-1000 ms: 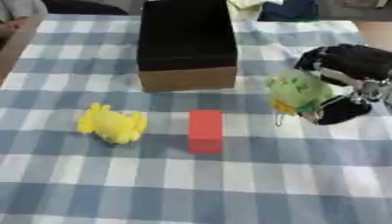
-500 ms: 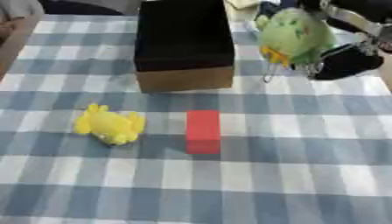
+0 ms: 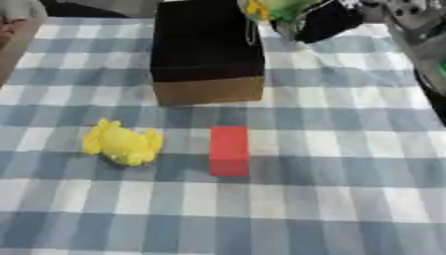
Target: Pick up objects on the table and place them in the box.
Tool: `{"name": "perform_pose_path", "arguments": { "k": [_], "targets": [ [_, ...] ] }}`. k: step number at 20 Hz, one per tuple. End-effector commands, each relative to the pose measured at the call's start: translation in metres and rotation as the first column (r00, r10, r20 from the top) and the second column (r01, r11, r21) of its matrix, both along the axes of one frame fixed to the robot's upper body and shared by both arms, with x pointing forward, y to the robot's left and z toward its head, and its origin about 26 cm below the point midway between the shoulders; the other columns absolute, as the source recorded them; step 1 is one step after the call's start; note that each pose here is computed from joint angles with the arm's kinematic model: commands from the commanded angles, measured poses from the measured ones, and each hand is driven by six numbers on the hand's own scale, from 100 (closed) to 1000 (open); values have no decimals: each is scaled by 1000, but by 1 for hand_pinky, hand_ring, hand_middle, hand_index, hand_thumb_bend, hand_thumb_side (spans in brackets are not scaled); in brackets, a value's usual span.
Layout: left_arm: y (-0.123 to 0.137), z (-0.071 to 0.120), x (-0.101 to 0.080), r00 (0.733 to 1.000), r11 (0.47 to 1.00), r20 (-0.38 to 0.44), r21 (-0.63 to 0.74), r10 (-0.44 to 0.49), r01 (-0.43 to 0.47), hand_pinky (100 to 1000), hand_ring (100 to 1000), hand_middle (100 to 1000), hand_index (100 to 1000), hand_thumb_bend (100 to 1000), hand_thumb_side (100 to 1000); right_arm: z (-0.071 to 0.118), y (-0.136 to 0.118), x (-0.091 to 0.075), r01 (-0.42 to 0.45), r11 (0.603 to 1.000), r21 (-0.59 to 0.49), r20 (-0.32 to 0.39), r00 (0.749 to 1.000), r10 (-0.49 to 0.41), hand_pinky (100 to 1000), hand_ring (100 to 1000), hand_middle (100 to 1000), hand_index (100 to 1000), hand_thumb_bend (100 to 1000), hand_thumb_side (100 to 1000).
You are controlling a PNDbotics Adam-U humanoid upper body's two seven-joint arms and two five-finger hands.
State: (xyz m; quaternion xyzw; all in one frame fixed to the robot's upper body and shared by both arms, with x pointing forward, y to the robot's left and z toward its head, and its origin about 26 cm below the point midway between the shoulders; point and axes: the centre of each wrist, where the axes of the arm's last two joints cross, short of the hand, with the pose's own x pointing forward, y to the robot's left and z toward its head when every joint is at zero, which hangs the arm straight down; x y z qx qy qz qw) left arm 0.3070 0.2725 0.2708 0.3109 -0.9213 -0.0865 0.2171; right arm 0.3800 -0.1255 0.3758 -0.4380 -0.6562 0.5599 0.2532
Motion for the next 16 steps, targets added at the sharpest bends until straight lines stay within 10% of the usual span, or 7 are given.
{"name": "perform_pose_path", "arguments": {
  "k": [1,16],
  "targets": [
    [-1,12,-4,999,999,33,49,-10,8,580,746,675,833,100,991,5,11,14,22,999,43,36,999,-24,871,861,749,757,100,405],
    [-13,20,-2,994,994,56,71,-91,87,581,745,675,832,100,991,-51,41,88,215,970,112,9,976,-218,879,872,758,765,100,425]
  ]
}}
